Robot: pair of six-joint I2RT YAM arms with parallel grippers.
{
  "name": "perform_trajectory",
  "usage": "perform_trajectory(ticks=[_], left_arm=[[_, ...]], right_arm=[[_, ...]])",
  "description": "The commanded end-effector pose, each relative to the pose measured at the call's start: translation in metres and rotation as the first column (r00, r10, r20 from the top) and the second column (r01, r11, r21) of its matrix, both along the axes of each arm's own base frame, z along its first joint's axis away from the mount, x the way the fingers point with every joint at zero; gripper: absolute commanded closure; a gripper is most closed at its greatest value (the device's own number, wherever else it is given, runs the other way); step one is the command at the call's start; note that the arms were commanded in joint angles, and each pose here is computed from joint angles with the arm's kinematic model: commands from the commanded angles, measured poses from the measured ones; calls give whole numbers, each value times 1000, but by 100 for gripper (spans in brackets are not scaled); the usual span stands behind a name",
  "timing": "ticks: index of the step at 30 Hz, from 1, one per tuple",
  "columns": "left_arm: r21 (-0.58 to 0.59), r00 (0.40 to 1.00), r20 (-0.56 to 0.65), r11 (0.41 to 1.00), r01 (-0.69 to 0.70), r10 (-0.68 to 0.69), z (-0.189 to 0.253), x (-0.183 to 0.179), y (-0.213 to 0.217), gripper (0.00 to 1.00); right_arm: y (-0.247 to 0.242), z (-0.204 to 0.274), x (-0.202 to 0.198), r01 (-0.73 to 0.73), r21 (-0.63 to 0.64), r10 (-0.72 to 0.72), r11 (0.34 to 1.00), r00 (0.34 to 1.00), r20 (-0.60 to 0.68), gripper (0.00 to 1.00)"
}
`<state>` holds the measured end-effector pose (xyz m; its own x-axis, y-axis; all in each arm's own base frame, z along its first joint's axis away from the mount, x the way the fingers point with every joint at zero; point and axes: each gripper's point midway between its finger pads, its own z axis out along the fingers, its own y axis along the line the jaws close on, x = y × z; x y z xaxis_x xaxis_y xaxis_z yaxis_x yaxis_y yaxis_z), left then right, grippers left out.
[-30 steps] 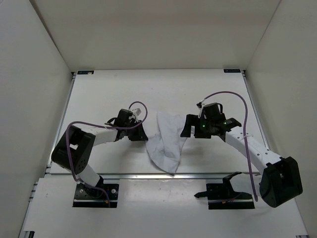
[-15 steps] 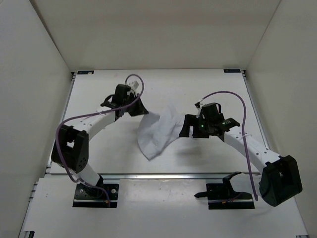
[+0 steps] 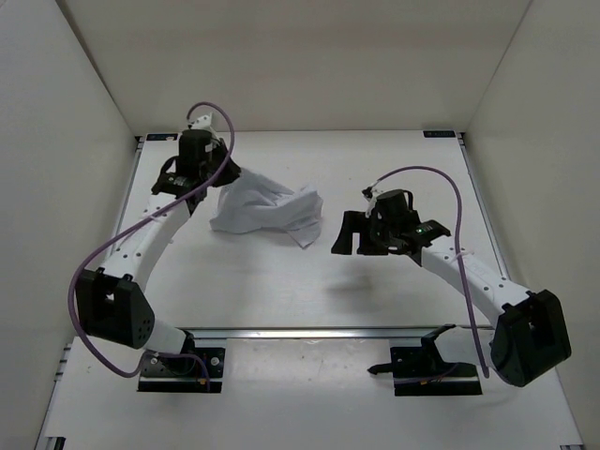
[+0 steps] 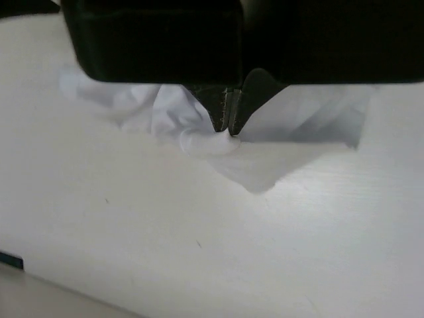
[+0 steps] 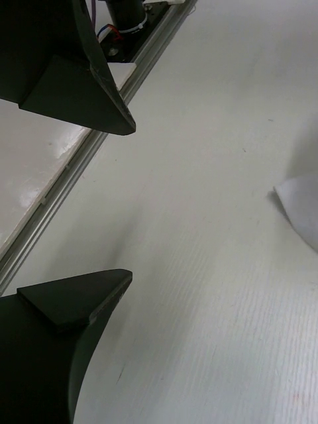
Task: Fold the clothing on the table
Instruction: Flatten the skirt out
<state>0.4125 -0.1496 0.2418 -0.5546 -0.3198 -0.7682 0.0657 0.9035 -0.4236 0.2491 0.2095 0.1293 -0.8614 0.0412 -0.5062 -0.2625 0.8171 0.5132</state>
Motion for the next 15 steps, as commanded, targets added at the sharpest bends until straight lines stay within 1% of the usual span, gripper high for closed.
perform_trajectory(ticks=[1,3,5,7,9,10,11,12,13,14,15], left_arm=[[109,977,139,978,-176,161,64,13,51,100],[114,964,199,973,-200,175,94,16,51,100],[107,958,236,975,-194,164,114,17,42,100],[110,955,270,981,-157,123,128,16,28,100],[135,951,305,987,-89,44,139,11,3,100],[141,955,295,989,-44,0,134,4,-16,100],[148,958,286,989,-26,-18,126,3,-23,100],[154,964,258,988,26,-66,112,-6,-39,100],[152,965,232,985,85,-119,96,-15,-54,100],[136,965,228,986,100,-129,91,-19,-59,100],[143,966,186,978,152,-177,68,-31,-73,100]], right_arm=[[-11,24,9,52,43,-55,998,995,79,21],[-20,28,6,65,31,-67,997,993,94,21],[-29,33,8,87,33,-90,996,991,103,21],[-35,37,8,104,35,-107,994,987,116,21],[-39,40,7,113,42,-117,993,984,132,21],[-39,41,7,114,45,-119,992,984,133,21],[-40,40,6,118,47,-123,992,984,131,21],[-41,35,4,121,45,-125,992,985,115,21],[-44,40,5,129,50,-135,990,982,131,21],[-47,37,3,135,48,-140,990,982,124,21],[-49,35,2,142,47,-147,989,982,118,21]])
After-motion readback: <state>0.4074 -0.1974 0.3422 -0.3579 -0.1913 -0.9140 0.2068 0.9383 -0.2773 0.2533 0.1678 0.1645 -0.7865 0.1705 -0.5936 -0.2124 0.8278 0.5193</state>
